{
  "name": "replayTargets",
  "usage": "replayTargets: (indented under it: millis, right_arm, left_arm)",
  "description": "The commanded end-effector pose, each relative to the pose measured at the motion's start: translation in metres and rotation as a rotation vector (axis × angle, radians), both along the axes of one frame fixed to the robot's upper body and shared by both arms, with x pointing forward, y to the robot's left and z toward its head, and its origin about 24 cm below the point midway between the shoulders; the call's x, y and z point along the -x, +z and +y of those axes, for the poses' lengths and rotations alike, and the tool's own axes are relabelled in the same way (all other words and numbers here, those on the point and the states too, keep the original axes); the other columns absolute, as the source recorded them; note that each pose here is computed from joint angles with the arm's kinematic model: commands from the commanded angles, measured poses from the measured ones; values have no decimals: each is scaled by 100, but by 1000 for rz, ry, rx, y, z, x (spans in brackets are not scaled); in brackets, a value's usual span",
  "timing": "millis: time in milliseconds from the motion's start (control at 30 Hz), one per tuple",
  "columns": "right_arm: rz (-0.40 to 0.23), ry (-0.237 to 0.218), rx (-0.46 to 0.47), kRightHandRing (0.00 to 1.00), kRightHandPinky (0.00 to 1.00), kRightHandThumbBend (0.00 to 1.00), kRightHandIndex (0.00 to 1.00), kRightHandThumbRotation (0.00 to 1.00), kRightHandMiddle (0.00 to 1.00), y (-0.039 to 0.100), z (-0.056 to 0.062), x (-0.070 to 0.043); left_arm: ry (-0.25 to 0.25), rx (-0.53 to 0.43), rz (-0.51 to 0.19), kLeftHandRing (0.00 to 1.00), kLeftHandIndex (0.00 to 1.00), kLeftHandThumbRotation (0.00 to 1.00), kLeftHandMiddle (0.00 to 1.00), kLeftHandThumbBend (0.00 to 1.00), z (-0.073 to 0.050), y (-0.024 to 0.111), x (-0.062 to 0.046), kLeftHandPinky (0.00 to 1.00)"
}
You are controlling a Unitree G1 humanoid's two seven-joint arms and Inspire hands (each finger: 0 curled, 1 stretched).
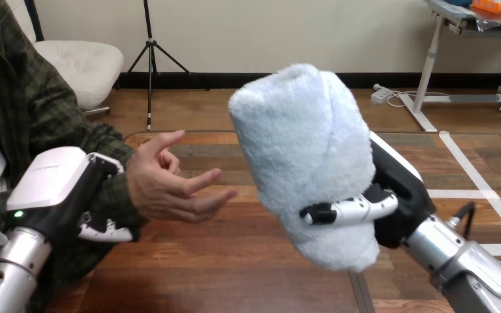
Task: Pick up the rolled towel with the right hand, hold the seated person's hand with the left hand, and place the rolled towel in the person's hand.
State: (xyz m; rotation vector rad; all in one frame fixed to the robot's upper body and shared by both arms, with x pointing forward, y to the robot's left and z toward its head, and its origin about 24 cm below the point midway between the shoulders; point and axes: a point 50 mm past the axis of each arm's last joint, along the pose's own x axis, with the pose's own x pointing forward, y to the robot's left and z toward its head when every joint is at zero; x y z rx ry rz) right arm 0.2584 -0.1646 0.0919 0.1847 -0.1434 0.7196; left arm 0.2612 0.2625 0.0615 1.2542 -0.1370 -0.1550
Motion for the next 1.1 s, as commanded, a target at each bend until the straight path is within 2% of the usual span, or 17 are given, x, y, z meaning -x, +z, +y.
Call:
replayTargets:
  millis: [0,500,600,867,1067]
  right_arm:
    - [-142,22,-33,17,11,78,34,0,25,30,9,-17]
    - [-92,19,-26,16,11,79,35,0,24,16,14,-25]
    - [-62,22,-41,15,10,79,35,0,24,13,15,-26]
    - [-32,36,-45,16,11,79,36,0,25,6,19,-31]
    - [-43,33,-9,16,11,78,37,0,26,3,22,-34]
  left_arm:
    - [-46,67,-112,26,34,0,33,89,-17,26,-5,20]
    - [-92,145,-140,24,33,0,32,89,-35,39,2,19]
    - [-97,150,-143,24,33,0,31,89,-39,41,4,19]
    - [-143,179,-171,23,33,0,31,91,-50,48,9,18]
    - [-168,202,-174,23,33,0,30,91,-58,52,12,18]
